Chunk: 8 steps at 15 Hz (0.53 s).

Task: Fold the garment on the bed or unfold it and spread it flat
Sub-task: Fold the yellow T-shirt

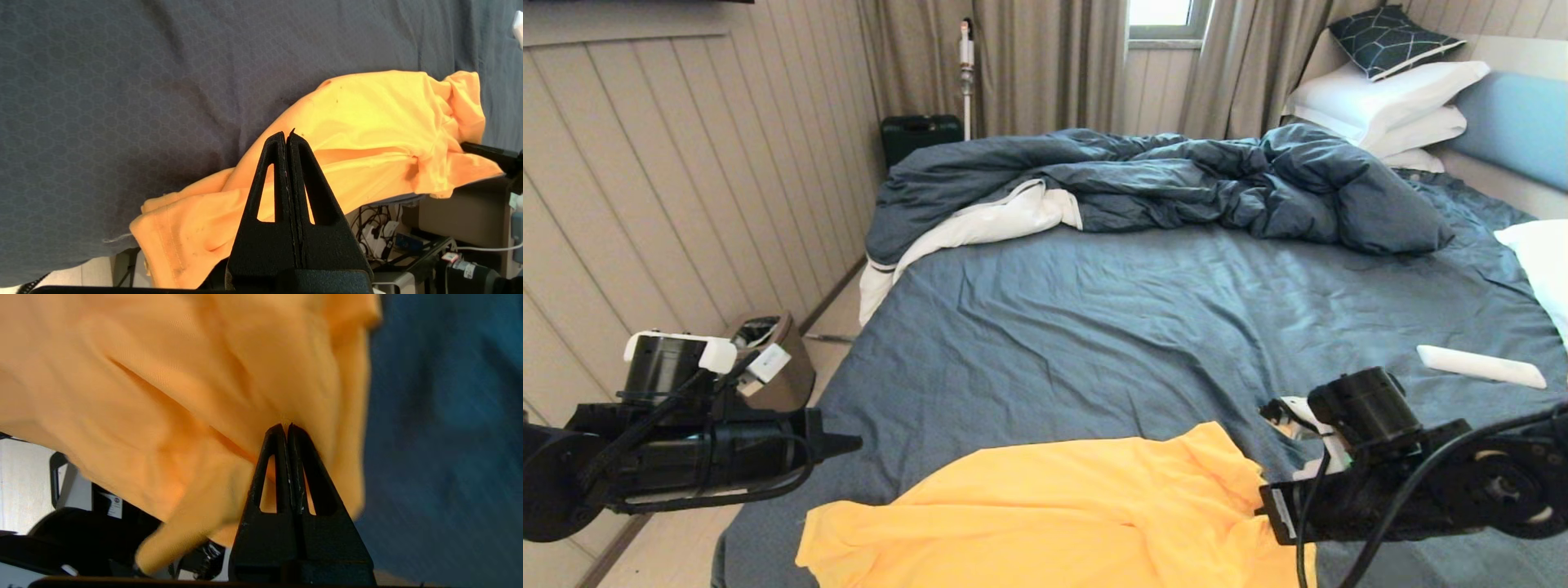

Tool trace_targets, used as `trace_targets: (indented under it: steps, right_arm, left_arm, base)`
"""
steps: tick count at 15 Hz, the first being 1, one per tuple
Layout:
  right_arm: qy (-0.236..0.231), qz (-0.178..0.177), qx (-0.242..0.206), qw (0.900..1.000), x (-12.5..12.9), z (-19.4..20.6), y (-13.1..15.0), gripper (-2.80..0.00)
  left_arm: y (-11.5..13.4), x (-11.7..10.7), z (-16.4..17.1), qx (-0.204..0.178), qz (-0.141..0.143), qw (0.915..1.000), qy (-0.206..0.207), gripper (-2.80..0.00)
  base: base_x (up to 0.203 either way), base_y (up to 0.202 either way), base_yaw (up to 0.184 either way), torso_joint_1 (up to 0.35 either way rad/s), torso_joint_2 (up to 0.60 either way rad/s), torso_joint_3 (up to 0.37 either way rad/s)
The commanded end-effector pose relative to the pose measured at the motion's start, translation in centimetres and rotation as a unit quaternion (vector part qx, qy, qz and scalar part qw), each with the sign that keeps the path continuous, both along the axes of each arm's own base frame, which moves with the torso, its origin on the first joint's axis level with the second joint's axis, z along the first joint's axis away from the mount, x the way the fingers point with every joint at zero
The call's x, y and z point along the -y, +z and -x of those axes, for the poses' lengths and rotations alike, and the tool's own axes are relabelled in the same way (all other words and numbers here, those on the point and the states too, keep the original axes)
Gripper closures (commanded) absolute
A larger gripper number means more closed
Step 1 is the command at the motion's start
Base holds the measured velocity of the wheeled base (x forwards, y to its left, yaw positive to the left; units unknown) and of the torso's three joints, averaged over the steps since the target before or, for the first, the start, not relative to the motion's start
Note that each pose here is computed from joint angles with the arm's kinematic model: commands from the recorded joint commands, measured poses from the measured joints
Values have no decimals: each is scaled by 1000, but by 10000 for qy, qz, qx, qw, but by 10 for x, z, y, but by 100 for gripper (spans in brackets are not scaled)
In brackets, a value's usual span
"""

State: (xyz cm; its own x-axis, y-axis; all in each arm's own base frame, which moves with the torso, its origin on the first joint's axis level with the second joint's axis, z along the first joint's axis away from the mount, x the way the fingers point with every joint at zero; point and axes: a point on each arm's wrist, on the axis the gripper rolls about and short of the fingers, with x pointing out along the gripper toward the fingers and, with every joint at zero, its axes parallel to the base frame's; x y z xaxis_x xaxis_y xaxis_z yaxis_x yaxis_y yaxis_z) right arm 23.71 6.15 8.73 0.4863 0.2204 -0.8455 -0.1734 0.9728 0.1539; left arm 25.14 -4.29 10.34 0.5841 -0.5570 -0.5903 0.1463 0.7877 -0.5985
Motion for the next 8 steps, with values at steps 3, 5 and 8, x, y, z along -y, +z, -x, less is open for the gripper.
trace_targets:
  steps: [3,5,8]
  right_arm:
    - [-208,-35,197,9996,15,8,5,0]
    - [-189,-79,421,9989,14,5,14,0]
    - [-153,-183,738,9970,14,8,30,0]
  left_arm:
    - [-1,0,0,-17,31,10000,-10,0]
    - [-1,0,0,-24,27,10000,-6,0]
    - [-1,0,0,-24,25,10000,-4,0]
  base:
    - [0,0,0,0,0,0]
    - [0,0,0,0,0,0]
    - [0,0,0,0,0,0]
